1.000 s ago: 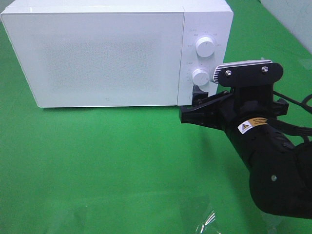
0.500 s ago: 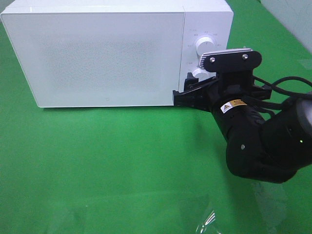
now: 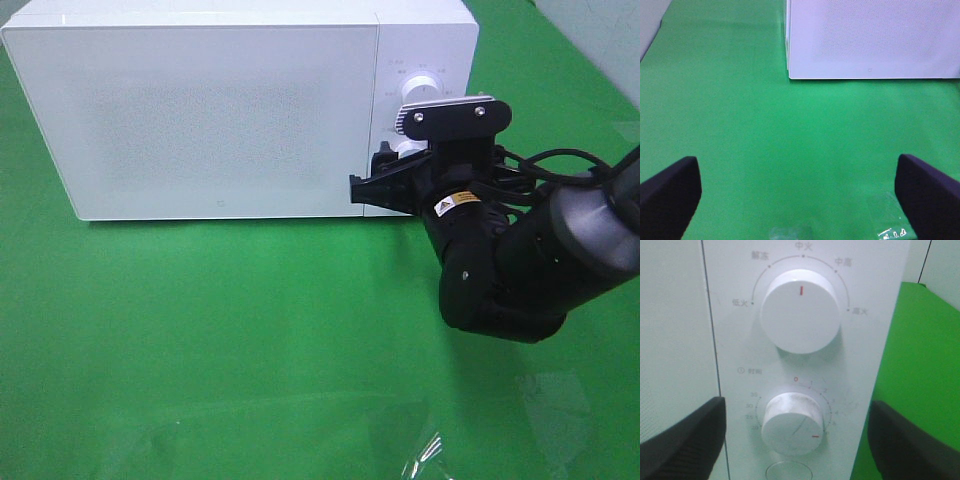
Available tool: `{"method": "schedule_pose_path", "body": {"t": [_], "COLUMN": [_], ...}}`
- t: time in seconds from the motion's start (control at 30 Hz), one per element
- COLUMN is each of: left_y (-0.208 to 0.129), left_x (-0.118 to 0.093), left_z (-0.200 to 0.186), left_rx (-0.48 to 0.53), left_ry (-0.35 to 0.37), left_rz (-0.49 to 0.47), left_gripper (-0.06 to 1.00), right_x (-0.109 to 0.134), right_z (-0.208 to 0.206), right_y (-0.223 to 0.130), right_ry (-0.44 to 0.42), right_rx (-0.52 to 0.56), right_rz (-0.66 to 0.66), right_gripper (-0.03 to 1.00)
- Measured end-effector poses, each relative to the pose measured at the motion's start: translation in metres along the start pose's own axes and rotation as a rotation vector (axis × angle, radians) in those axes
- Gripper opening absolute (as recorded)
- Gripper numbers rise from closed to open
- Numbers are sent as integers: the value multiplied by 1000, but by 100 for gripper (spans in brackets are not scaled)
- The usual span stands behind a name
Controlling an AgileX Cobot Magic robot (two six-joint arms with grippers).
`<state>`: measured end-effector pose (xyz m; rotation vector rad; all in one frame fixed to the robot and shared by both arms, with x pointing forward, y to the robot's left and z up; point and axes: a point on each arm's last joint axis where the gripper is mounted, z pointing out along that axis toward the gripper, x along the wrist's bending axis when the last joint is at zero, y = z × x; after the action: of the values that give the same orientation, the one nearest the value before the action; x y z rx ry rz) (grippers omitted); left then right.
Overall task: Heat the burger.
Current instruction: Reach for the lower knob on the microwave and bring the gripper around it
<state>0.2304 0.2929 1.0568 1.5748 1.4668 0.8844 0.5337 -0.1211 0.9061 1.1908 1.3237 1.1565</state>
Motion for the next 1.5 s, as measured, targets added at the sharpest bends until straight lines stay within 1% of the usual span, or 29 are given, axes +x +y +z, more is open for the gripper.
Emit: {"method": "schedule_pose_path", "body": {"t": [0.23,0.43,0.47,0.6,0.9,1.17,1.3,1.37,1.5], "left_y": [0,0,0,0,0,0,0,0,0], "left_x": [0,0,0,0,1,1,1,1,1], "left_z": [0,0,0,0,0,0,0,0,0], "left_rx": [0,0,0,0,1,1,1,1,1], "left_ry": [0,0,1,3,9,9,9,9,9], "left_rz": [0,0,0,1,5,5,5,5,5], "left_gripper": [97,97,97,97,97,97,97,97,97], "right_x": [9,7,4,1,0,0,0,0,0], "right_z": [15,23,25,27,27,28,28,29,29], "right_y": [-9,-8,-8,-10,-15,-15,-20,-27,-28], "right_ry": [2,4,-4,-12,-13,-15,-14,-9,-7], "right_rx": [-2,-17,-19,-13,-3,-2,9,38,43], "right_rz": [-2,7,23,45,44,57,58,50,50], "right_gripper": [76,76,76,76,75,72,71,71,71]}}
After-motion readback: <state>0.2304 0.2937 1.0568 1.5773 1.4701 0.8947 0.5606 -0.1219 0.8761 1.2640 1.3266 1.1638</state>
